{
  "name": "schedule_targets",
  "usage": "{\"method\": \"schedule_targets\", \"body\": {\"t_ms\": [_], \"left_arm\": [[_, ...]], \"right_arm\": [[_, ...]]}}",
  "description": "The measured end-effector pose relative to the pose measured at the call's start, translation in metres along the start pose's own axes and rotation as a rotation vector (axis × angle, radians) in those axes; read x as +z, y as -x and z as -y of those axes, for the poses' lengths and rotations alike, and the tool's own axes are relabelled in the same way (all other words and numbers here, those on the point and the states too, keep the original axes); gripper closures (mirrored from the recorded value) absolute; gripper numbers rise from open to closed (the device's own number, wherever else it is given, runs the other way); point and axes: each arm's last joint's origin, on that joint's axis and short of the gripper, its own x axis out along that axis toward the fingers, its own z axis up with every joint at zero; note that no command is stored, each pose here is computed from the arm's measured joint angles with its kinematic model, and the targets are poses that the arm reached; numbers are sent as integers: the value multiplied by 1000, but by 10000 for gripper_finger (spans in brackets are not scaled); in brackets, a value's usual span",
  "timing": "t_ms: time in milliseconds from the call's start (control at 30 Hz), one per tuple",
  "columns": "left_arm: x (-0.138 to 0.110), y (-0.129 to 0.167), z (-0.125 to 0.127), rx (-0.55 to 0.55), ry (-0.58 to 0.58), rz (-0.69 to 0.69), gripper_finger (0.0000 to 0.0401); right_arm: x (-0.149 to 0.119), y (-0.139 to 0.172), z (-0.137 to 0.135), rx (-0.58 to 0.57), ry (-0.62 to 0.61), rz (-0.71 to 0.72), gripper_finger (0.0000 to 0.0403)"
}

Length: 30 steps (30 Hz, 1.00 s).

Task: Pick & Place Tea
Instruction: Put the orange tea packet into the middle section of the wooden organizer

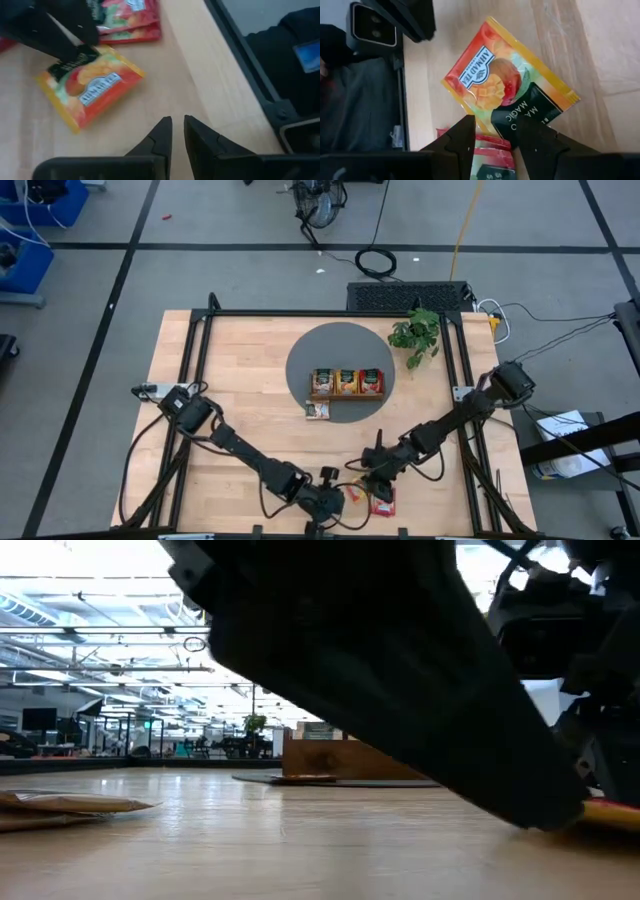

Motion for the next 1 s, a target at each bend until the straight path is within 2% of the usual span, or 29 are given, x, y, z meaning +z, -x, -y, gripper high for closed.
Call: {"method": "schedule_targets", "body": {"t_ms": [267, 467, 633, 767, 833, 900, 1000], "left_arm": [[2, -1, -6, 25, 19, 9, 381], [-1, 0, -8, 82, -17, -19, 389], [-8, 2, -12, 187, 15, -79, 358], [-3, 6, -19, 230, 175, -43, 313], [-2, 6, -23, 236, 205, -40, 287], [-3, 6, -25, 235, 121, -72, 258], [-6, 7, -23, 243, -110, -118, 216]], "right_arm": [[6, -3, 0, 49, 47, 39, 271], [5, -3, 2, 16, 44, 41, 271], [5, -2, 3, 9, 54, 38, 271], [6, -2, 4, -7, 72, 51, 271], [6, -2, 4, -15, 91, 59, 271], [5, -3, 3, -28, 114, 73, 271], [5, -3, 3, -44, 136, 88, 271]]}}
